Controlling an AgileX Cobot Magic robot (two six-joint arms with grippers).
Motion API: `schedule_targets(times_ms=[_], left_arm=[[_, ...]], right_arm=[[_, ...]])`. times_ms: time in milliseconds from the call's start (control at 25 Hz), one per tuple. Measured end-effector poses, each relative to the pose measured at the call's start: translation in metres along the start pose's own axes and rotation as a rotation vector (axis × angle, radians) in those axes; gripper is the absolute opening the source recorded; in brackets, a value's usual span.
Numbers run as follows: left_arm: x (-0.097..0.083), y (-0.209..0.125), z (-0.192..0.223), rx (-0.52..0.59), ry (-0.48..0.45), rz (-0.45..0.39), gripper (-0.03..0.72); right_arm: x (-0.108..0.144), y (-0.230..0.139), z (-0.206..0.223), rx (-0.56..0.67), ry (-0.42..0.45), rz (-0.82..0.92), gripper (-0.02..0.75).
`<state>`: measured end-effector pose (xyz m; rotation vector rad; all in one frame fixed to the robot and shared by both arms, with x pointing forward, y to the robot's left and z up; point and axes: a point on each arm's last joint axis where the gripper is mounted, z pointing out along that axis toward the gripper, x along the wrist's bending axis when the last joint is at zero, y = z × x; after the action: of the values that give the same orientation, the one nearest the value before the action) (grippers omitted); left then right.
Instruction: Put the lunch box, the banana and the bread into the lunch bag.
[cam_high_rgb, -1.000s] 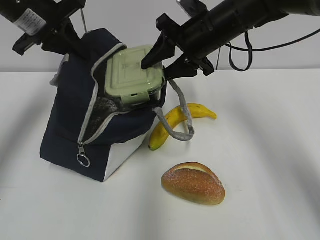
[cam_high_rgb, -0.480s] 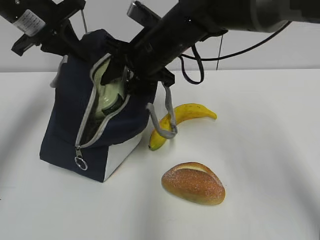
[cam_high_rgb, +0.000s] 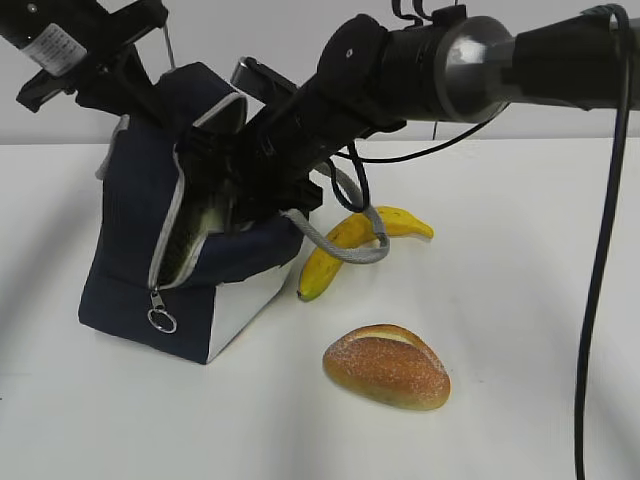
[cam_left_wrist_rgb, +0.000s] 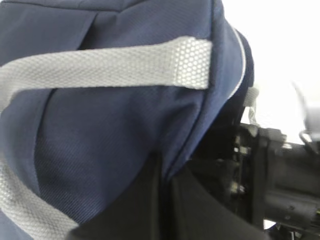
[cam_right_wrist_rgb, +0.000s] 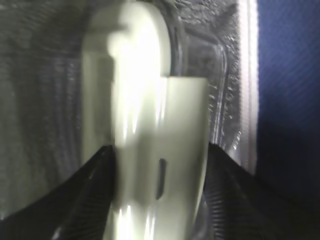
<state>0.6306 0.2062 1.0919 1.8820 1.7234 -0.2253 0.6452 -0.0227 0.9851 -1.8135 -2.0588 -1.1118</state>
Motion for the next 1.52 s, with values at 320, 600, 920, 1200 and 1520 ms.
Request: schedule_targets(times_ms=[320,600,920,1200,1520], left_arm=[[0.004,0.000,0.000,0.003,0.044,0.017,-0.003],[0.015,0.000,-0.002,0.010,0.137,0.043,-0.003],[0.036,0.002,-0.012,0.001,0.190,0.013,-0.003],[0.036,0.002,-0.012,0.003,0.189,0.012,-0.003],[0.036,0.002,-0.012,0.004,0.186,0.011,-0.003]], right_arm=[[0.007,0.011,-0.026,0.032,0.000,-0.109,0.512],[0.005,0.036,-0.091,0.069,-0.059,-0.204,0.512],[-0.033,0.039,-0.121,0.188,-0.354,-0.124,0.511],[-0.047,0.043,-0.121,0.118,-0.488,0.091,0.511],[-0.072,0.038,-0.078,0.120,-0.518,0.365,0.511]])
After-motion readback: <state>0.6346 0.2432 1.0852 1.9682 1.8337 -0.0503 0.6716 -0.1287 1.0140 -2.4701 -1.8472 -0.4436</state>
